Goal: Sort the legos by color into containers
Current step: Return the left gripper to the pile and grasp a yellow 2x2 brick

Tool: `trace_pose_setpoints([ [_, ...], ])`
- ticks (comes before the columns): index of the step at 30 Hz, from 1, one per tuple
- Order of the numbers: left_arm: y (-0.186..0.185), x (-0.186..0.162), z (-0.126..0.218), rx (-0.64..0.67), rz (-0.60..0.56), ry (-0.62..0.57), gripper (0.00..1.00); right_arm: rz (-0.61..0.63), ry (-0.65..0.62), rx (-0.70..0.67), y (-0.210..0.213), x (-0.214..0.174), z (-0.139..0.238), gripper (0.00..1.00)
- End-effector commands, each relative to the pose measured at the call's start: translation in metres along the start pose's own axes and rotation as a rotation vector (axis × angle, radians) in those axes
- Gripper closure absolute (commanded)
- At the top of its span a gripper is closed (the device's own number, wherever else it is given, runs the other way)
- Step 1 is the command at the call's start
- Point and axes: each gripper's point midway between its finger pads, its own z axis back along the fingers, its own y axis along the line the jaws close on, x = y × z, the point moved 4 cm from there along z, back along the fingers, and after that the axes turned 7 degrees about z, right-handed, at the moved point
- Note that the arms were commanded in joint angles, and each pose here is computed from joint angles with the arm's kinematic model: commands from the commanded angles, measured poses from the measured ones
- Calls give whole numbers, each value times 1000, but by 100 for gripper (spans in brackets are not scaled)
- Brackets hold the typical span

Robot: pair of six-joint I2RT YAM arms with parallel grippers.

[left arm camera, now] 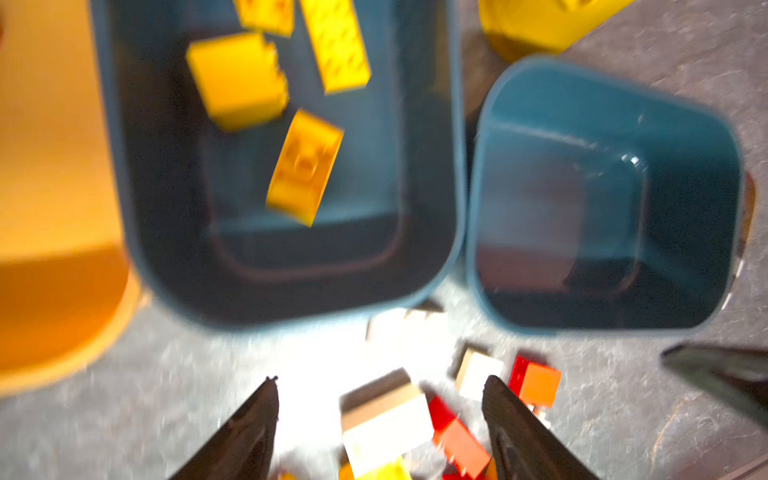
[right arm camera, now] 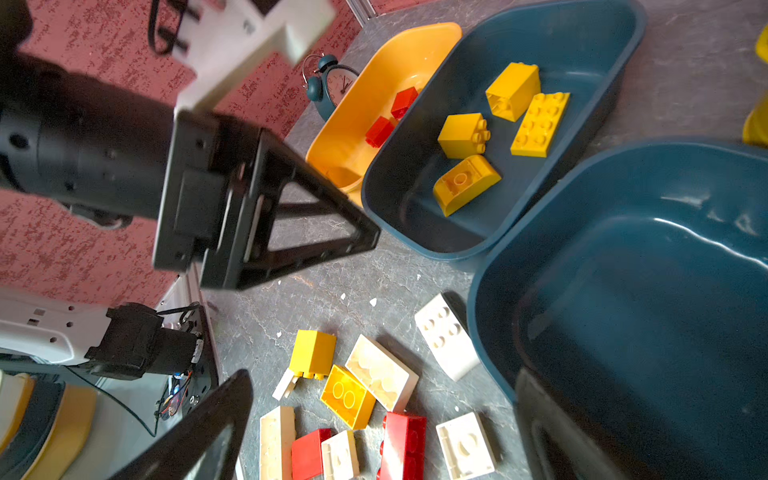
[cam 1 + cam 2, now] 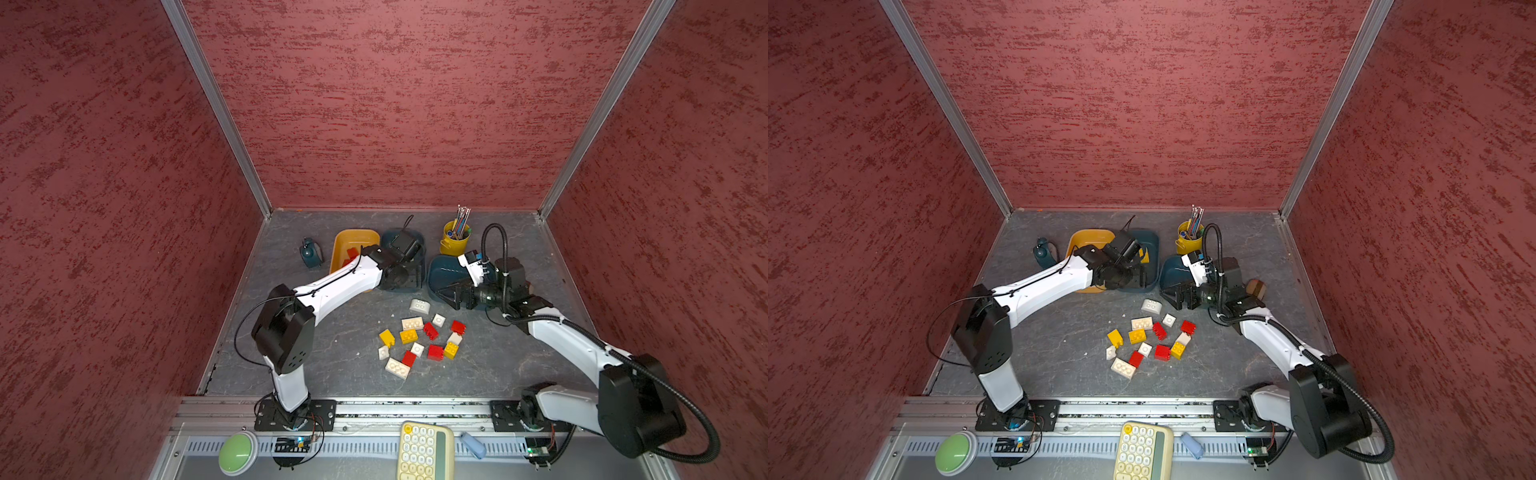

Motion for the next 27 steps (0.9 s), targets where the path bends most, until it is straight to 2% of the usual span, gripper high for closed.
trace_pose_setpoints([
  [1, 19, -39, 4, 69, 119, 46, 21, 42, -21, 32, 7, 7, 4, 1],
  [6, 33, -86, 11, 115, 198, 82, 20, 34, -7, 37, 7, 0, 4, 1],
  [10, 43, -111, 0, 159, 293, 110, 20, 27, -6, 48, 8, -3, 4, 1],
  [17, 62, -122, -14, 282, 391, 73, 27, 23, -5, 51, 10, -6, 5, 1],
  [27, 74, -131, -33, 335, 384, 92, 47, 17, 3, 57, 7, -8, 2, 1],
])
